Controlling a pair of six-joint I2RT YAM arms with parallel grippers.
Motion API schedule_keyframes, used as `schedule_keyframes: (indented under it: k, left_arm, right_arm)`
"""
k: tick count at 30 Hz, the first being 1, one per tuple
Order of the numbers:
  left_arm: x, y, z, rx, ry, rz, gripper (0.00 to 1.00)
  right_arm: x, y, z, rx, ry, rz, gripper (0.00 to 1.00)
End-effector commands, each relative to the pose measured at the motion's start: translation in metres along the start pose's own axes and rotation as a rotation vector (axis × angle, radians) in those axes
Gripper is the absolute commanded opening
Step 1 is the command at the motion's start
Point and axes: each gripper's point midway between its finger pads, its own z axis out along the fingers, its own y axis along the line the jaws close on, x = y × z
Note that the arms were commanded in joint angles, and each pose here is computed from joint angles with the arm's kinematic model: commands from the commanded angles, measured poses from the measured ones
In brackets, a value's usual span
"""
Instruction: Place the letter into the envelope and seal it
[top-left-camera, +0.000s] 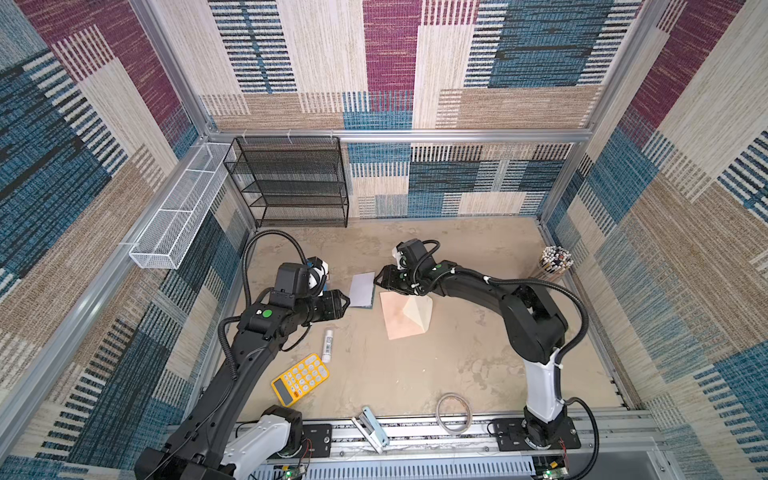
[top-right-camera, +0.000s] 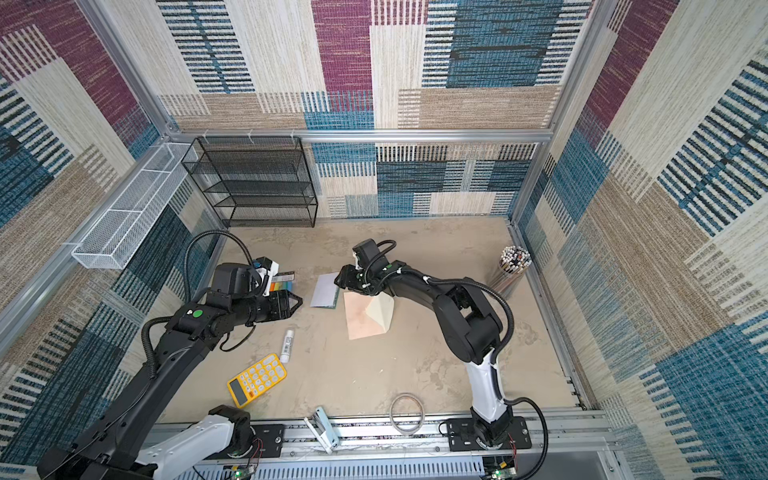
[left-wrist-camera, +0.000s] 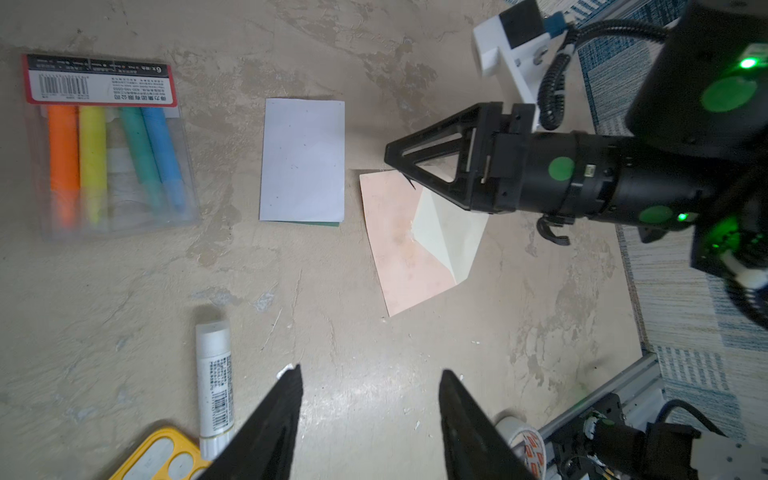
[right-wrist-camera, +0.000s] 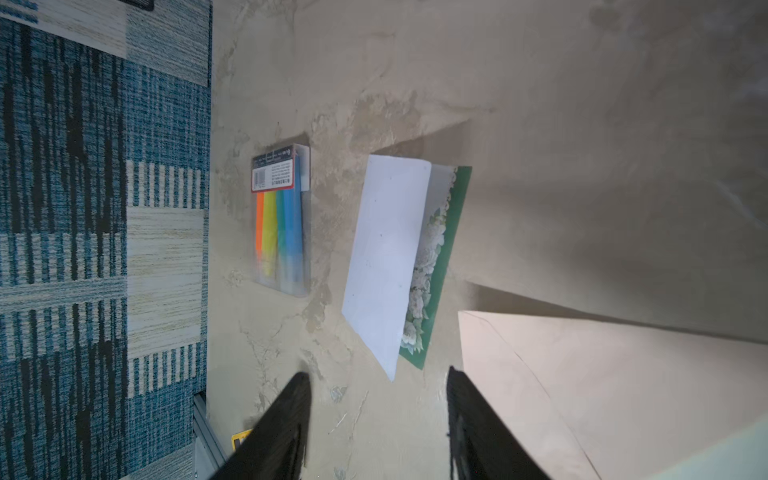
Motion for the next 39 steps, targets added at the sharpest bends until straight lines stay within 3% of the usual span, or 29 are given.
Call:
schedule_keyframes:
  k: [1,11,22,30,39]
  left_arm:
    - [-0.001,0.001,0.0,0.014,-0.001,-0.003,0.56]
    - [-0.006,0.007,-0.003,0.024,0.0,-0.015,0.56]
    - [-0.008,0.009,-0.009,0.034,-0.005,-0.023,0.56]
    - [-0.009,0.004,-0.017,0.058,-0.019,-0.033,0.56]
    - [-0.022,-0.014,-0.041,0.119,-0.075,-0.016,0.56]
  right_arm:
    - [0.0,0.009,0.017,-0.048,0.022,0.008,0.55]
    - [0.005,0.003,0.053,-0.057,0.068,0.03,0.47]
    - [0.007,0.007,0.061,-0.056,0.083,0.024,0.21]
    - [-0.001,0.027,0.05,-0.09,0.063,-0.008,0.0]
    - [-0.004,0.091,0.003,-0.225,0.052,-0.113,0.0]
